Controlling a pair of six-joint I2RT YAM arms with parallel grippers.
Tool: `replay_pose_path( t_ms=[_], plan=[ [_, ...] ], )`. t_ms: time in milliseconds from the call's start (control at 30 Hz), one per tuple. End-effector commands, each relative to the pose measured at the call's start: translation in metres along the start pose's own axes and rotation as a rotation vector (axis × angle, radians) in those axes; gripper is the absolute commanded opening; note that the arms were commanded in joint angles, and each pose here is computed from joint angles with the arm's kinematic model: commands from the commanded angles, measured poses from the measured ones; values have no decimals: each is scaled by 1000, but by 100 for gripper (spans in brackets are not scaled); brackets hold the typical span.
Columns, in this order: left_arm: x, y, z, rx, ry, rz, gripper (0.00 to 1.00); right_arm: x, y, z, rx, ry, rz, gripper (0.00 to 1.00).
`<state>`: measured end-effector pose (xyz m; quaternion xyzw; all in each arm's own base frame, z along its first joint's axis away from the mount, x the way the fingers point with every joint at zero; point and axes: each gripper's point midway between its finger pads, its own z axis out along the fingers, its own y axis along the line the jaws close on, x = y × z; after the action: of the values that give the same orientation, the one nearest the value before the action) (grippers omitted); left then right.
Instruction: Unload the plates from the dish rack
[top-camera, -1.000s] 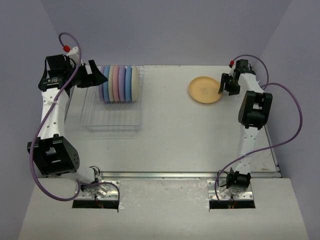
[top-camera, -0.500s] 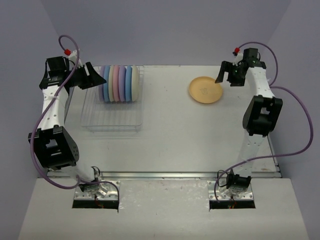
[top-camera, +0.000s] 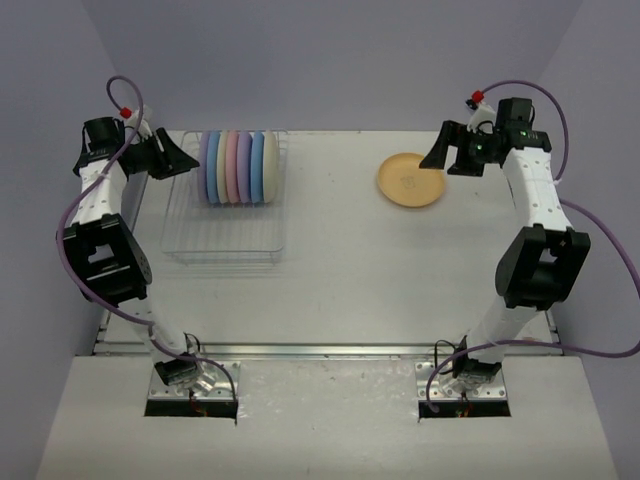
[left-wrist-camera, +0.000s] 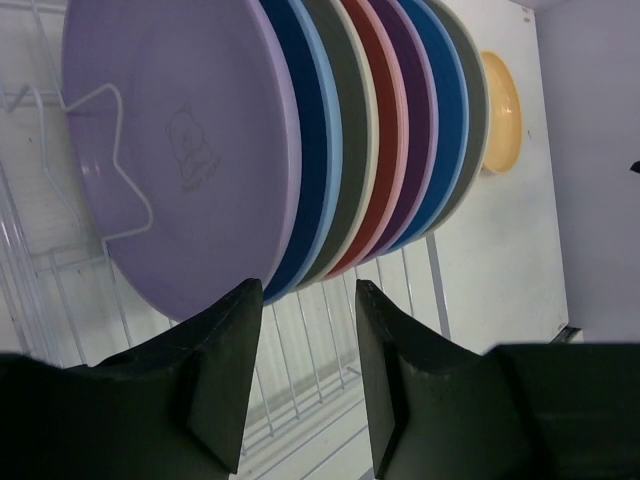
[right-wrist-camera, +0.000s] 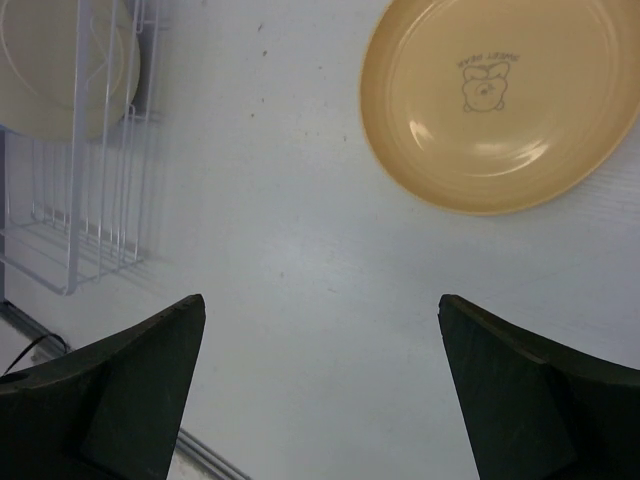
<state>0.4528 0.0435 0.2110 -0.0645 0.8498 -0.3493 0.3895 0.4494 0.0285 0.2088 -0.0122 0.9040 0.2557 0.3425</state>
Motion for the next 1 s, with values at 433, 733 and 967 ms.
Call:
replay_pose_path(
  t_ms=[433, 733, 967],
  plan=[
    [-27, 2, 25, 217, 14, 48, 31, 24, 26, -6, -127, 42, 45, 99],
    [-21, 5, 30, 262, 46, 69, 14, 30, 24, -1, -142, 61, 60, 99],
    [-18, 1, 27, 293, 63, 83, 0, 34, 26, 2, -166, 75, 74, 99]
  ],
)
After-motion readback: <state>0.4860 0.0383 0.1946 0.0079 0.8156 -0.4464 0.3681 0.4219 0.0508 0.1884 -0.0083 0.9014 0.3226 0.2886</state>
